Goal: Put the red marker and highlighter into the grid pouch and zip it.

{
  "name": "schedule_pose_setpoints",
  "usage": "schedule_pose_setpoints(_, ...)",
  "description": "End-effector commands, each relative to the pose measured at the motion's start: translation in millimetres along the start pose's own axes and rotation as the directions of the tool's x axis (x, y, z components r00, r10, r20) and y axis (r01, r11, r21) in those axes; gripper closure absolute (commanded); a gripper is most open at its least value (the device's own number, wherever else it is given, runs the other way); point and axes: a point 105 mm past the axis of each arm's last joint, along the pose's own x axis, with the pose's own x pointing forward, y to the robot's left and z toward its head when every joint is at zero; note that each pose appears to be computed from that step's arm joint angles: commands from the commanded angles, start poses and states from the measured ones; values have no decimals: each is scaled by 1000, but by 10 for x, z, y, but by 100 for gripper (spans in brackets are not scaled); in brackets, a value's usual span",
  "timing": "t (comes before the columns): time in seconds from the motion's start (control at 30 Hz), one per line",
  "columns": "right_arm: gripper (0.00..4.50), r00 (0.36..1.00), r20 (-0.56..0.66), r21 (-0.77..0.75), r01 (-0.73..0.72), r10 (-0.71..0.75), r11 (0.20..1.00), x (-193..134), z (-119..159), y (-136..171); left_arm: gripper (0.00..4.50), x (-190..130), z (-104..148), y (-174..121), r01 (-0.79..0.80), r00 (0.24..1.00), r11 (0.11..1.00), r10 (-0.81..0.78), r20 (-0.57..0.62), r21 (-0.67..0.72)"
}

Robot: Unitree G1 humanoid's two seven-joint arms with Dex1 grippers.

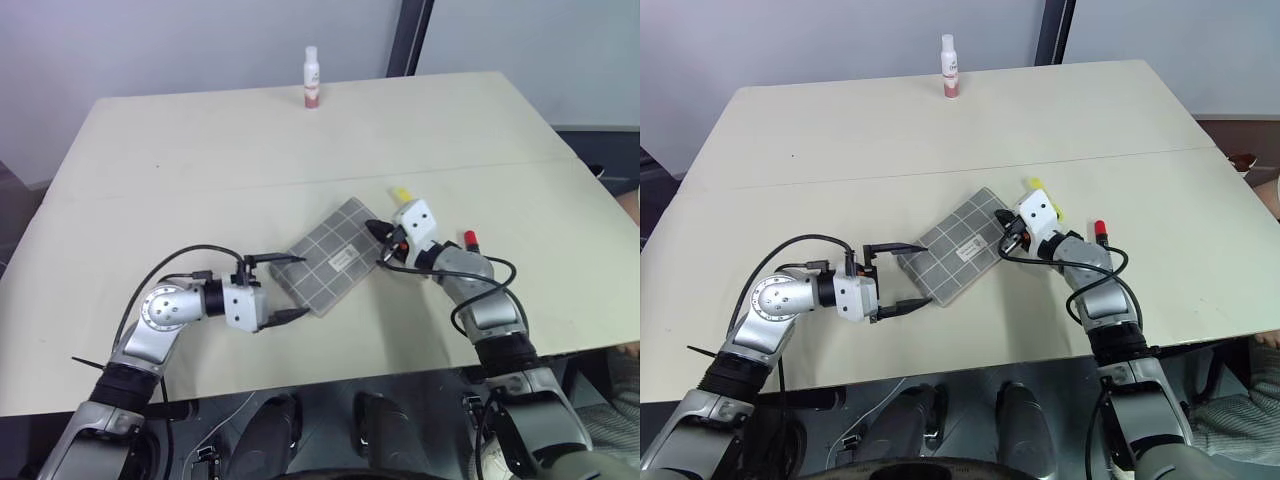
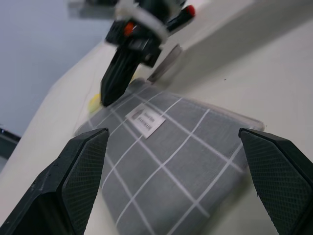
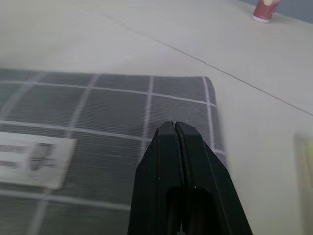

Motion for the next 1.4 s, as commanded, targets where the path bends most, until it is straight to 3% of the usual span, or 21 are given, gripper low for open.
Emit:
schedule_pose_setpoints(0.03,448,1000,-18,-58,8,-9,998,29,-26,-22,0,13,39,2,30,1000,996,-30,7,79)
schedule_pose_setpoints(0.43,448,1000,-20,-40,20,-21,999,11,-46,-30,0,28,-163,42,41,995,981,-23,-96,188)
schedule_pose_setpoints(0.67,448,1000,-14,-27,15,-16,1000,14,-27,-7,0,238,-85,60,-23,999,992,26,-26,127)
schedule_pose_setpoints(0.77,450,1000,-12,-24,17,-18,1000,12,-19,-1,82,270,-82,-3,5,1000,994,-3,-25,110)
schedule_pose_setpoints(1.0,450,1000,-5,-22,16,-16,1000,-6,10,9,447,192,-160,-3,9,997,996,-2,-78,91)
schedule_pose_setpoints(1.33,450,998,57,32,-6,4,999,-24,140,26,447,154,-127,68,-47,996,997,51,-75,55)
schedule_pose_setpoints(1.4,396,994,114,89,-15,5,996,-60,261,14,450,124,-111,103,-68,995,996,71,-67,55)
